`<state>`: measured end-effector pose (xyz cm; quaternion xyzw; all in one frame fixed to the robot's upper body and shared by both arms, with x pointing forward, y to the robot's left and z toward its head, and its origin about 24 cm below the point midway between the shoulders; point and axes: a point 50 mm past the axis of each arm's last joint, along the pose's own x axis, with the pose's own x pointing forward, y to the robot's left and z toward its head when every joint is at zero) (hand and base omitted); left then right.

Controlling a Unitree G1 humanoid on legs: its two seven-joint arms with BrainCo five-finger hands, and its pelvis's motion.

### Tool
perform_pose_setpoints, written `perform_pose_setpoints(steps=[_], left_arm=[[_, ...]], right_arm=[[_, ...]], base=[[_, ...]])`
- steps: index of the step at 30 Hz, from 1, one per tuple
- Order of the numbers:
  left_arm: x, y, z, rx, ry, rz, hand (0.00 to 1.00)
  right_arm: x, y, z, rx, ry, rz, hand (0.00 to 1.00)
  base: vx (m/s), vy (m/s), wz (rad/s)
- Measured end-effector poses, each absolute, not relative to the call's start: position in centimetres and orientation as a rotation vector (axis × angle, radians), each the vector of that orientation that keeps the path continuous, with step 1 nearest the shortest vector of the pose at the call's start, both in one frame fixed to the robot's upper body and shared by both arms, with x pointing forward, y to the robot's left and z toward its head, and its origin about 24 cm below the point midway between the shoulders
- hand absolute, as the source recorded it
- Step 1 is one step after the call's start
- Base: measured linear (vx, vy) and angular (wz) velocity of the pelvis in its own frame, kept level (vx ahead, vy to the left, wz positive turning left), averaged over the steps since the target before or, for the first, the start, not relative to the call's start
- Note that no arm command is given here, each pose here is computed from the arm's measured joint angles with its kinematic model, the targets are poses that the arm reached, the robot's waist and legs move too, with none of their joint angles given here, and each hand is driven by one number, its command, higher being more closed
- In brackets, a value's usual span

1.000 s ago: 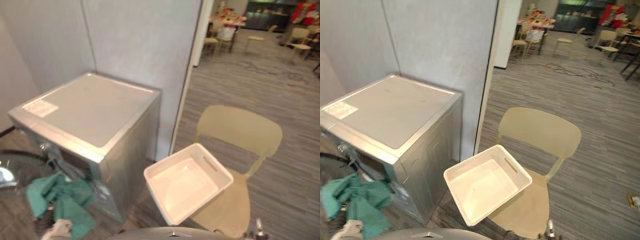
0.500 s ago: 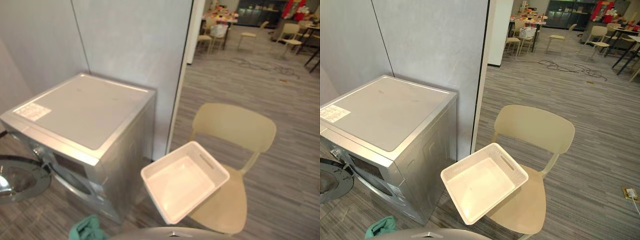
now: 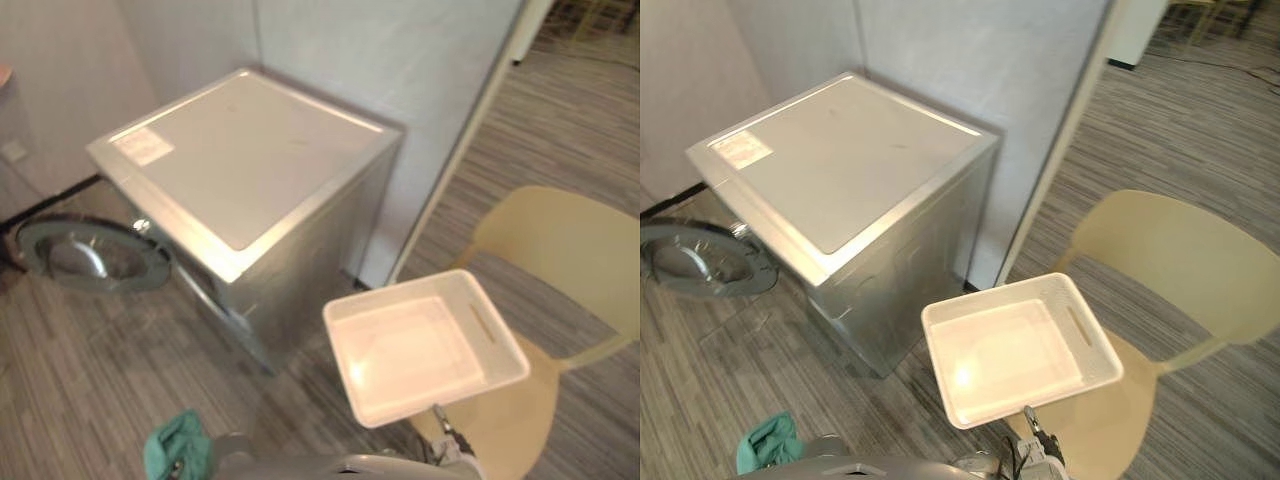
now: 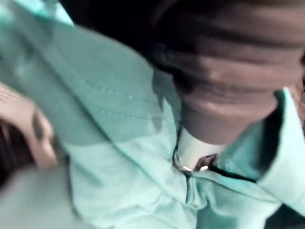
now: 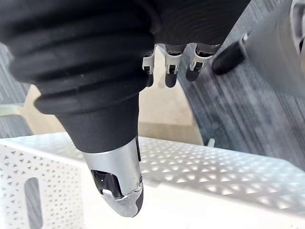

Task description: Pick up the laundry basket with both hands and put the clothes into the washing machine.

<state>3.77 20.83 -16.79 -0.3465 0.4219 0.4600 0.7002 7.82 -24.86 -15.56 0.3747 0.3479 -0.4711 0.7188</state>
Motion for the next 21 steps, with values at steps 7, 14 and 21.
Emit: perform_pose_setpoints(steps=[7, 14, 21], left_arm=[[9.1, 21.6, -15.8, -0.647, 0.892, 0.817, 1.00], [9.5, 20.1, -15.9, -0.497, 0.954, 0.618, 1.00], [10.5, 19.4, -15.8, -0.444, 0.960, 0.540, 1.00]], right_arm=[[5.4, -22.6, -16.8, 0.876, 0.902, -1.081, 0.00], [5.0, -25.2, -16.1, 0.845, 0.836, -1.148, 0.00], [4.1, -21.0, -17.0, 0.912, 0.913, -1.060, 0.00]], base=[[0.01, 0.246, 0.99], [0.06, 0.342, 0.17], [0.10, 0.053, 0.26]])
